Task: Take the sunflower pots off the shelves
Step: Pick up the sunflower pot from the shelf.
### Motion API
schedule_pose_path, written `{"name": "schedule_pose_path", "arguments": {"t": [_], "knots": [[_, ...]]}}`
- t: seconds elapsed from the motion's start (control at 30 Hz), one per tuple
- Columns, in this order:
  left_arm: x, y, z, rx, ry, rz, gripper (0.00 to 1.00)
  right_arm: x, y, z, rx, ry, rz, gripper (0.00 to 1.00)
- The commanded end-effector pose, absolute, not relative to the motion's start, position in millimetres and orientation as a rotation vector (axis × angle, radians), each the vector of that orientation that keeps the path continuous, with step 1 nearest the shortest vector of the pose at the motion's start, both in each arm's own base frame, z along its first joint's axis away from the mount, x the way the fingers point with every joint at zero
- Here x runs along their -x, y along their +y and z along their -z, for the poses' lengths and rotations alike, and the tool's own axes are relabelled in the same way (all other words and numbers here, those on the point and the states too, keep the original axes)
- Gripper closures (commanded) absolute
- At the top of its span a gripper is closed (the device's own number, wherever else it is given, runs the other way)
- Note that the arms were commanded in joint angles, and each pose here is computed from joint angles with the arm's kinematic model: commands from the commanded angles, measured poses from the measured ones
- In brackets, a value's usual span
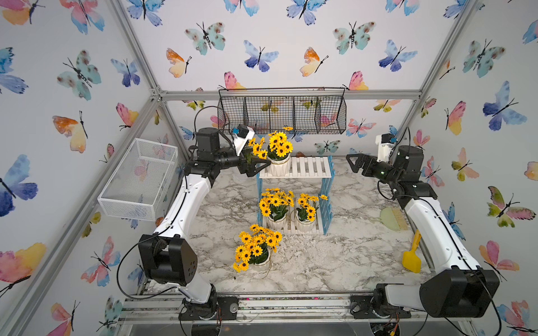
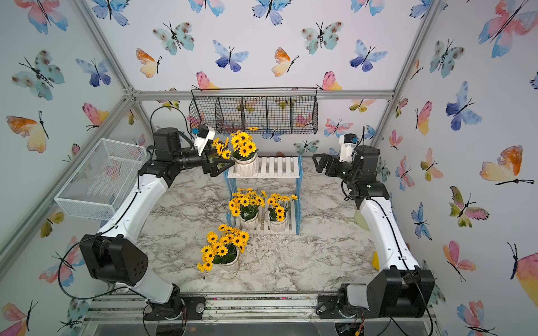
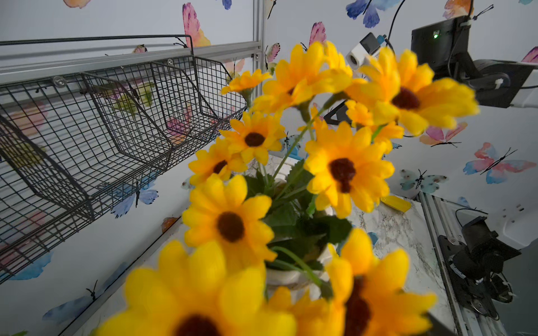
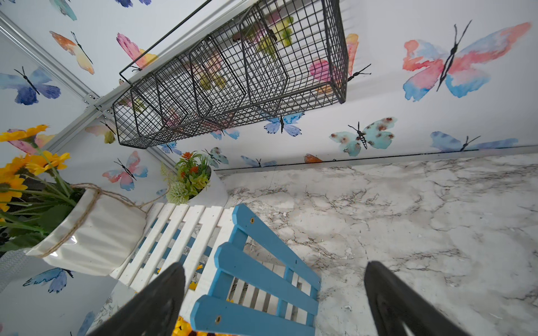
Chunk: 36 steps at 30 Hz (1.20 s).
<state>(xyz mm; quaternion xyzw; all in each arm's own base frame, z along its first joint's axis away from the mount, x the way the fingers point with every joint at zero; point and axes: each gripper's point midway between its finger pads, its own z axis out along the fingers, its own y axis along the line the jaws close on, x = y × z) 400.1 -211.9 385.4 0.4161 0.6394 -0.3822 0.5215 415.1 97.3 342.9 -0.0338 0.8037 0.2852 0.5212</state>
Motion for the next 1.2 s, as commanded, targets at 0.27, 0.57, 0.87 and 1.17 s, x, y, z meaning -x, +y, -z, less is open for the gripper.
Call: {"name": "schedule_pose_path", "arguments": {"t": [0.27,0.57,0.87,1.17], "knots": [[-416.2,-211.8,-388.1,-0.951,1.492,0.876,0.02,-418.9,103.2,-339.6,0.096,1.914,-0.737,0.02],[-407.9,-222.8,-387.1,-0.994,1.455,0.941,0.02,-411.3,127.0,-338.9,0.211,1.887,-0.902,0.02],[-399.4,-235.6,-376.0,-1.045,1.445,0.988,0.02,-406.4,134.5,-343.1,0.254,1.883,-0.936,0.03],[-398.7,-243.4,-366.6,-1.063,1.451,1.010,0.02,-407.6,139.5,-338.1,0.258,1.892,-0.974,0.04]]}}
